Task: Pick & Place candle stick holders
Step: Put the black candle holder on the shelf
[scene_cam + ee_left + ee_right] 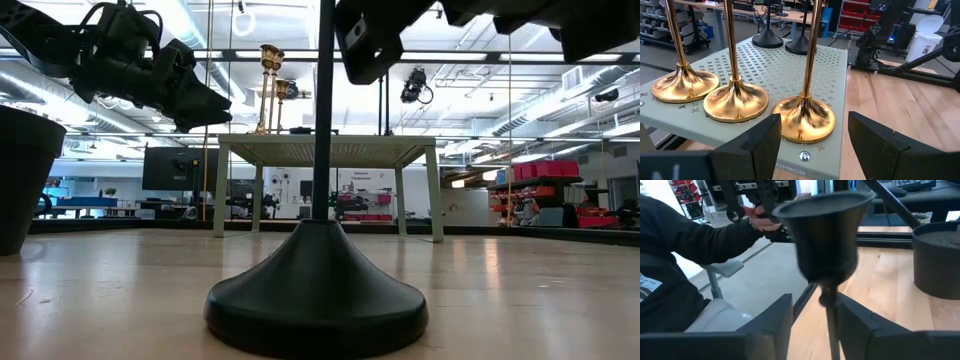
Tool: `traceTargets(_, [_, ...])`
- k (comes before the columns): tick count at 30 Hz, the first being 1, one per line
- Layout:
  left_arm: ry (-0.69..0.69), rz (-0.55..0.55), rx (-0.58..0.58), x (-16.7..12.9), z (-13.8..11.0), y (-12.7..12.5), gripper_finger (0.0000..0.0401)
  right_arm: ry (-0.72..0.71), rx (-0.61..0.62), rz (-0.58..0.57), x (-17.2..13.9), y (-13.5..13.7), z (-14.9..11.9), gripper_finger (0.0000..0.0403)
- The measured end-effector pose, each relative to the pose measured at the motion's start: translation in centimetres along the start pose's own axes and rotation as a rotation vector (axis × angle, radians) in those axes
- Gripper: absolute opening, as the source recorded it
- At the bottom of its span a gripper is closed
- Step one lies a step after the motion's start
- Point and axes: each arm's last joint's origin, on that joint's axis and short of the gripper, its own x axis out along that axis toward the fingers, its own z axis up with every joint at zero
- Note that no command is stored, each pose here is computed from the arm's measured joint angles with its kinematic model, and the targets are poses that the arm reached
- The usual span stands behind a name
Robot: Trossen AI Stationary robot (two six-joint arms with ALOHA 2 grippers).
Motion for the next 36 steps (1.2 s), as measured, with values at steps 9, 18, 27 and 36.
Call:
traceTargets(9, [0.000, 0.000, 0.000, 0.0, 0.0, 0.0, 0.0231, 0.008, -0.005, -0.002, 0.0, 0.0, -0.1, 0.0036])
traceTargets(18, [0.000, 0.000, 0.000, 0.0, 0.0, 0.0, 0.0231, 0.019, 0.003, -0.004, 0.0, -0.5, -0.1, 0.0007])
traceTargets(27, [0.001, 0.000, 0.000, 0.0, 0.0, 0.0, 0.0231, 0.114, -0.005, -0.106, -1.3, -1.5, 1.5, 0.0004])
traceTargets(36, [0.002, 0.000, -0.002, 0.0, 0.0, 0.0, 0.0231, 0.084, -0.132, -0.287, -4.7, -2.4, 6.0, 0.0003])
